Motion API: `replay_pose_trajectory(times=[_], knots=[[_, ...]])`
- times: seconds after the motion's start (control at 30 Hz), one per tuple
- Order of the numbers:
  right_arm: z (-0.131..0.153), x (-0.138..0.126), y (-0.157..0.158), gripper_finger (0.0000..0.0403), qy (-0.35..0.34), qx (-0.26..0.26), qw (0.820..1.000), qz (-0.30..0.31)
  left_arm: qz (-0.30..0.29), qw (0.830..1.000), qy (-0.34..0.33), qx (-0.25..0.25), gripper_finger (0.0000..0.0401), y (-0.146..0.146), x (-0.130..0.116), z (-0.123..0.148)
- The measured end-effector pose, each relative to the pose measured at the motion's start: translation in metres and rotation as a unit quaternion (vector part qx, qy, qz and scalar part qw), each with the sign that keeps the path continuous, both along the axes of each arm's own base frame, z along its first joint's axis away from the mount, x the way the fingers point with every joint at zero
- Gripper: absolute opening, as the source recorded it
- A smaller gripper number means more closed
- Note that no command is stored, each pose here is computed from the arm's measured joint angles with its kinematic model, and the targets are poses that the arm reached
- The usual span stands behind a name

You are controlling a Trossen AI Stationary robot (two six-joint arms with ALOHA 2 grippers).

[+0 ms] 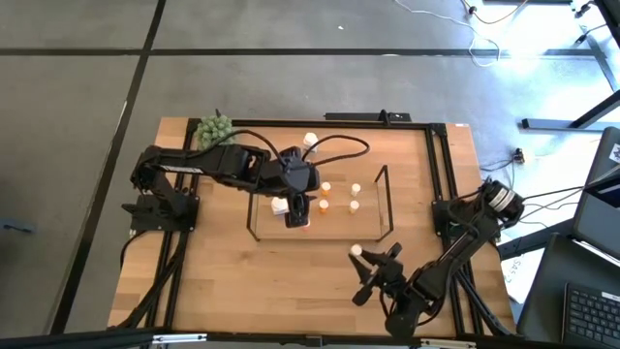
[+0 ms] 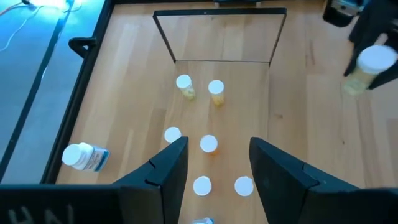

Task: Pick and place medicine bottles onto shelf by color
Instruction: Put the yellow pill bottle on the shelf aligned with the other yellow pill bottles

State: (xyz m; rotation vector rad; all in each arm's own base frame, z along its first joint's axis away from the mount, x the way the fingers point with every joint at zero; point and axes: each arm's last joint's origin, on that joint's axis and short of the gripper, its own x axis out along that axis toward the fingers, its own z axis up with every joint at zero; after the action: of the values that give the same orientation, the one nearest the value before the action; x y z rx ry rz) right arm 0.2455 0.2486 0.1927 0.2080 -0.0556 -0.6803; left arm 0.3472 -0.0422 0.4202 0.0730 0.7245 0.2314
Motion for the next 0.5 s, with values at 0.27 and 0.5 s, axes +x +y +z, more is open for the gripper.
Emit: replay_pose_trajectory(times=[0.27,0.5], knots=[[-0.027,0.011,-0.004,0.0107,0.052,-0.062,0.997,-0.015,-0.012,1.000,0.000,-0.001,0.0163,-0.009,-0.001,0.000],[-0.053,0.024,-0.015,0.0107,0.031,-0.029,0.998,-0.039,-0.018,1.000,0.000,-0.002,0.0163,-0.012,-0.002,0.000]])
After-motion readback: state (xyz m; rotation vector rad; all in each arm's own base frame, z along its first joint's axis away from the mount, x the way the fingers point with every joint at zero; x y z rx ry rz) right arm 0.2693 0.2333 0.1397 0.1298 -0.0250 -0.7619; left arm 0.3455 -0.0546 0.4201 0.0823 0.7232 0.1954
